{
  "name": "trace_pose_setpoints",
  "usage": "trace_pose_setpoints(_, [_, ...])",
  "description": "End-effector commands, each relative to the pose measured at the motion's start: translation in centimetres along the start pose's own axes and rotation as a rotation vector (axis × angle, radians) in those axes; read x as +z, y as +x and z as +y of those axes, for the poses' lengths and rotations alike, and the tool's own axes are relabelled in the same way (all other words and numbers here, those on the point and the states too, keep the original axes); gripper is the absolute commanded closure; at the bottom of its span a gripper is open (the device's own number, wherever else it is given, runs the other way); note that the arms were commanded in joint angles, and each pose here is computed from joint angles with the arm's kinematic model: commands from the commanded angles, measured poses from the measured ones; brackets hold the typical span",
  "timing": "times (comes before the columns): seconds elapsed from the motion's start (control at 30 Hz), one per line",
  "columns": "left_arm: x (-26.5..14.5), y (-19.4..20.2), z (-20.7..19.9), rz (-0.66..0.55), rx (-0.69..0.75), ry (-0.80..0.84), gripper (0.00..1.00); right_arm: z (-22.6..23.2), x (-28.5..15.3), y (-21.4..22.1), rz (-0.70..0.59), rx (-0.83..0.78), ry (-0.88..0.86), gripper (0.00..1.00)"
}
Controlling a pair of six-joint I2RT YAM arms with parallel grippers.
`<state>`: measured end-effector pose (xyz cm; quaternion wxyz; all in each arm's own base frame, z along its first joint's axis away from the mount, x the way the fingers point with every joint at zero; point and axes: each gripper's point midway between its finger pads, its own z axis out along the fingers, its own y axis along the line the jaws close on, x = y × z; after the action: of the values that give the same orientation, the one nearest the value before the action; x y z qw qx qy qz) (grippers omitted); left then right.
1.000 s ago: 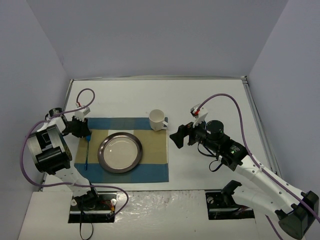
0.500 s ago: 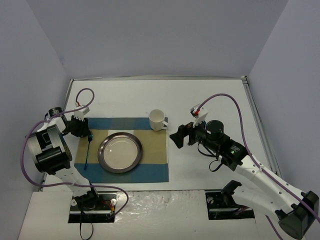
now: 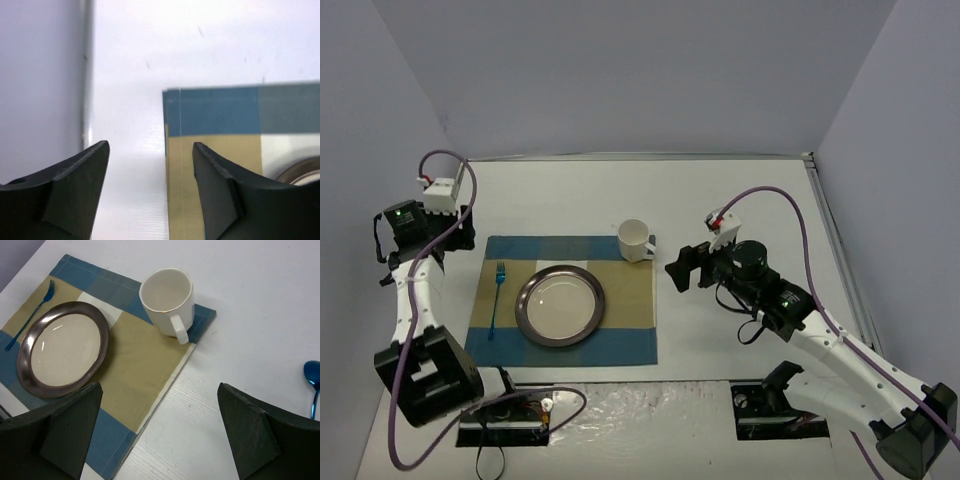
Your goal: Set the dinner table for one person
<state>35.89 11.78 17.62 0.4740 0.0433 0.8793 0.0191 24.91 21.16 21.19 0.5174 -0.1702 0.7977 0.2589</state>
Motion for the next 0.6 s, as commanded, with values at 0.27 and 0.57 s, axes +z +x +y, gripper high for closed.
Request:
trace_pose_setpoints(0.27, [-11.7,-8.1,-6.7,-0.365,-0.153,-0.120,0.03,-10.1,1.2,-0.6,0.020,0.057,0.451,0.06])
trace_pose_setpoints(0.57, [-12.2,-6.2,-11.2,-0.310,-0.241,-0.044,0.03,-16.8,3.9,4.2,0.231,-0.019,0.734,0.12])
